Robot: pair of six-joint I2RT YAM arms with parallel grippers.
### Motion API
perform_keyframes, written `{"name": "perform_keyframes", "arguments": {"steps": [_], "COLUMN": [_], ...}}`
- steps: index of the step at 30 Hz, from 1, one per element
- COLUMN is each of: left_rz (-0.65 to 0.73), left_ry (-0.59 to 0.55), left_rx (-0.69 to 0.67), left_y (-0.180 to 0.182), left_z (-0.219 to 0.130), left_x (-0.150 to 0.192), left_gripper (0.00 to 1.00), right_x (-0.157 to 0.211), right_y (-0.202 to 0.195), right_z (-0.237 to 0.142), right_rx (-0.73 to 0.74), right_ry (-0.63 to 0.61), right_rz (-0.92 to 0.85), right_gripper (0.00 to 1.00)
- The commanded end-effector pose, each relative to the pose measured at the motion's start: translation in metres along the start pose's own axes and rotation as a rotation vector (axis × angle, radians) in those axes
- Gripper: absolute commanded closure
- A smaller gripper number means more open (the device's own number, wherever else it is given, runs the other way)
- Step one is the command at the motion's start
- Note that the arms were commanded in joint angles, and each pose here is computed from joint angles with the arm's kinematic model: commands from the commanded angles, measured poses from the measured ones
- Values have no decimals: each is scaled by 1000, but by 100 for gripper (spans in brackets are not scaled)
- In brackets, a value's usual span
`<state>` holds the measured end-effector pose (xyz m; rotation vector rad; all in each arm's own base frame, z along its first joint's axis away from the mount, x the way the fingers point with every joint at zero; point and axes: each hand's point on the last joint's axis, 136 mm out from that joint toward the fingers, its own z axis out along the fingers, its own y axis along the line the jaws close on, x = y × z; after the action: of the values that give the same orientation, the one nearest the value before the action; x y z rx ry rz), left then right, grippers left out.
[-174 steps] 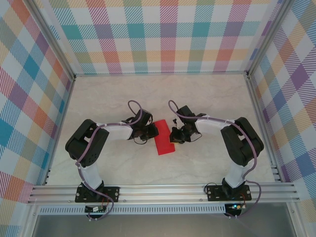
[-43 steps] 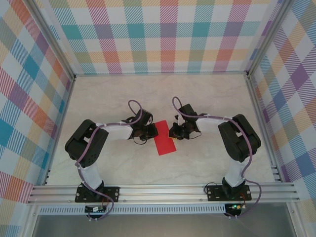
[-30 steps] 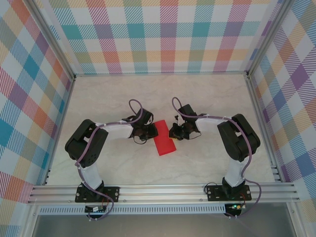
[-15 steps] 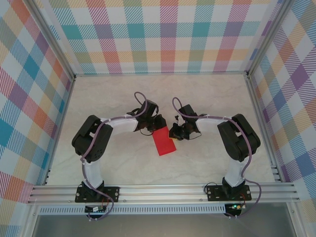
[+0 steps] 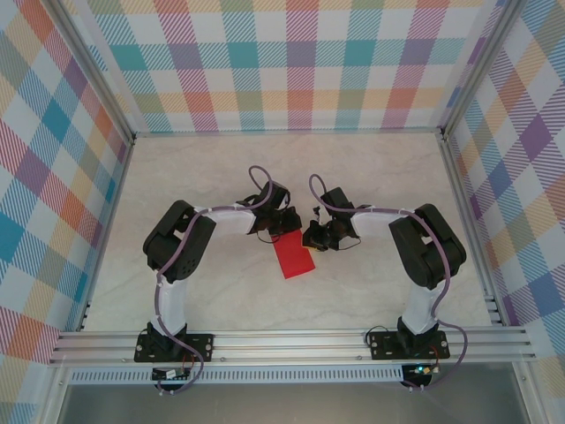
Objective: Fold a paper plane with a square sheet of paper (pick it up from the middle)
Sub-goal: First fold in half a square sheet of paper at the center of the table.
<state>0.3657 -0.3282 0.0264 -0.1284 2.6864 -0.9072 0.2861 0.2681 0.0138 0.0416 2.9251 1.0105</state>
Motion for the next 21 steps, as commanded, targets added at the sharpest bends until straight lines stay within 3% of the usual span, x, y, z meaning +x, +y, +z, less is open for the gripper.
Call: {"name": "perform_keyframes", "arguments": {"steps": [1,21], "left_rz": [38,-12], "left_ry": [-21,32], "left_rx": [-31,-155], "left_y": [3,41], "left_z": [4,18], "left_x": [-4,13], "left_gripper": [89,90], "right_x": [20,58], "right_y": [-28,-15], "right_z": [9,-20], "right_rx": [80,19], "right_ry": [59,143], "right_rz": [44,-16], "right_gripper": [88,88]}}
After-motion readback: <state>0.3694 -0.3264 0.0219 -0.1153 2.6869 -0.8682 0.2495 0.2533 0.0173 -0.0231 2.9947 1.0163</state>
